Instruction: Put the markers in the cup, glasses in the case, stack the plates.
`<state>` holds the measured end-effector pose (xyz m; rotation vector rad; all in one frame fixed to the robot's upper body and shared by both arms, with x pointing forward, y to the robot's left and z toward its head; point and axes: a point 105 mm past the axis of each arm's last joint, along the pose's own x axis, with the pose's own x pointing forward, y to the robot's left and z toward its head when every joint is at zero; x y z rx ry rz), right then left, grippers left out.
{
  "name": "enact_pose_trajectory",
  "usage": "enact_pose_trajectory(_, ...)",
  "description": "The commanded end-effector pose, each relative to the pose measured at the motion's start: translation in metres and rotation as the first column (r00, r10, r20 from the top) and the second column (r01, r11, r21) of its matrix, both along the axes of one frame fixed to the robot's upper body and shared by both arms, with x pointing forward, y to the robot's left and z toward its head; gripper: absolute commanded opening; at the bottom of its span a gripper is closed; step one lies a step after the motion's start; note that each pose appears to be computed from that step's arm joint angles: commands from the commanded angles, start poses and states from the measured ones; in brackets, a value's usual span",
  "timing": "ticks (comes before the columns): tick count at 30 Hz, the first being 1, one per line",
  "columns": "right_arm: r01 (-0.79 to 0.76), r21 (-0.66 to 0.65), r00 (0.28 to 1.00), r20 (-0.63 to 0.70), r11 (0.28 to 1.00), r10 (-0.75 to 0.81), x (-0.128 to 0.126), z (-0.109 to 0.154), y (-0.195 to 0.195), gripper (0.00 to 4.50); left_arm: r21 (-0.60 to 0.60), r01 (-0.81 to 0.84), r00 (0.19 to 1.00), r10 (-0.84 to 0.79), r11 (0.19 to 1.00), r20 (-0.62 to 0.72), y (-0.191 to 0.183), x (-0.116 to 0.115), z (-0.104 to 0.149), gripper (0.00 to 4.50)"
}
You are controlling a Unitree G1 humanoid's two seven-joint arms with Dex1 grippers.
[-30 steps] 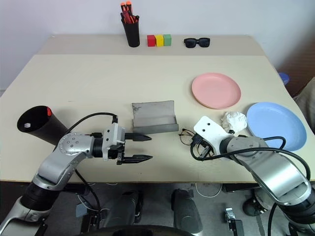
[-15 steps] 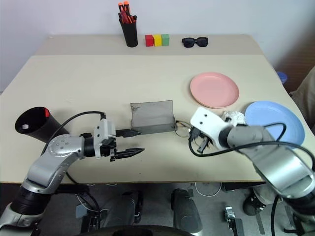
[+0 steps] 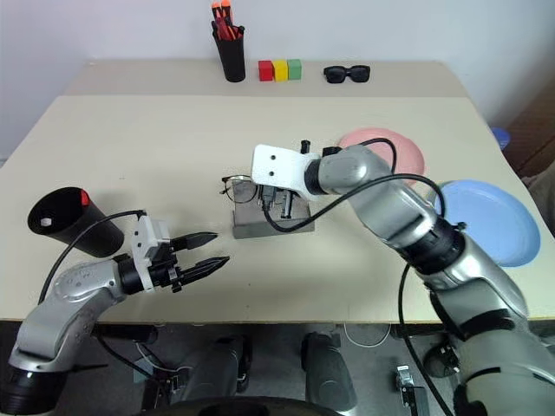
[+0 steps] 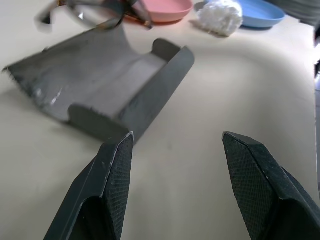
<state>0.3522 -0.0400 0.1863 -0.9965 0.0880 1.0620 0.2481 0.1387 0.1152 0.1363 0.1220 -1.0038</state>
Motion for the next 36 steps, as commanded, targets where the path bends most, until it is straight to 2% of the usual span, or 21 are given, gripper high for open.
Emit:
enact_pose_trajectory(1,-0.044,-0.017,0.998,0.032,0.999,0.045,0.002,0.005,0.005,0.06,-0.022,-0.014,0.997,0.016,1.000,0.076,-0.003,-0.001,0.018,2.90)
enact_pose_trajectory(6,-0.065,-0.032,0.997,-0.046,0.997,0.063,-0.008,-0.012,0.000,0.06,-0.016,-0.033,0.996,0.034,0.999,0.085,-0.002,-0.001,0.019,2.90)
enact_pose_trajectory(16,-0.042,-0.018,0.996,-0.086,0.999,0.040,-0.013,-0.021,-0.001,0.06,-0.006,-0.035,0.994,0.035,0.999,0.104,-0.001,0.004,0.019,2.90)
enact_pose_trajectory(23,-0.028,0.027,0.998,-0.049,0.999,0.029,-0.011,-0.006,-0.002,3.42,-0.031,-0.054,0.991,0.057,0.998,0.123,-0.001,0.014,0.027,2.90)
enact_pose_trajectory(29,0.018,0.088,1.000,-0.011,0.996,-0.018,-0.012,0.009,-0.016,3.42,-0.153,-0.162,0.980,0.177,0.975,0.087,-0.009,0.052,0.052,2.90)
enact_pose_trajectory(30,0.031,0.095,1.000,-0.009,0.995,-0.030,-0.012,0.010,-0.019,3.48,-0.156,-0.180,0.978,0.194,0.971,0.079,-0.012,0.060,0.056,2.35)
enact_pose_trajectory(31,0.042,0.101,0.999,-0.008,0.994,-0.041,-0.013,0.011,-0.022,3.48,-0.153,-0.188,0.977,0.201,0.970,0.073,-0.015,0.067,0.058,2.06)
enact_pose_trajectory(35,0.085,0.121,0.996,-0.019,0.989,-0.084,-0.020,0.009,-0.036,3.48,-0.123,-0.236,0.968,0.244,0.964,0.053,-0.034,0.101,0.067,0.02)
enact_pose_trajectory(36,0.088,0.124,0.996,-0.018,0.988,-0.086,-0.025,0.008,-0.041,3.48,-0.125,-0.291,0.954,0.297,0.948,0.031,-0.036,0.118,0.071,0.02)
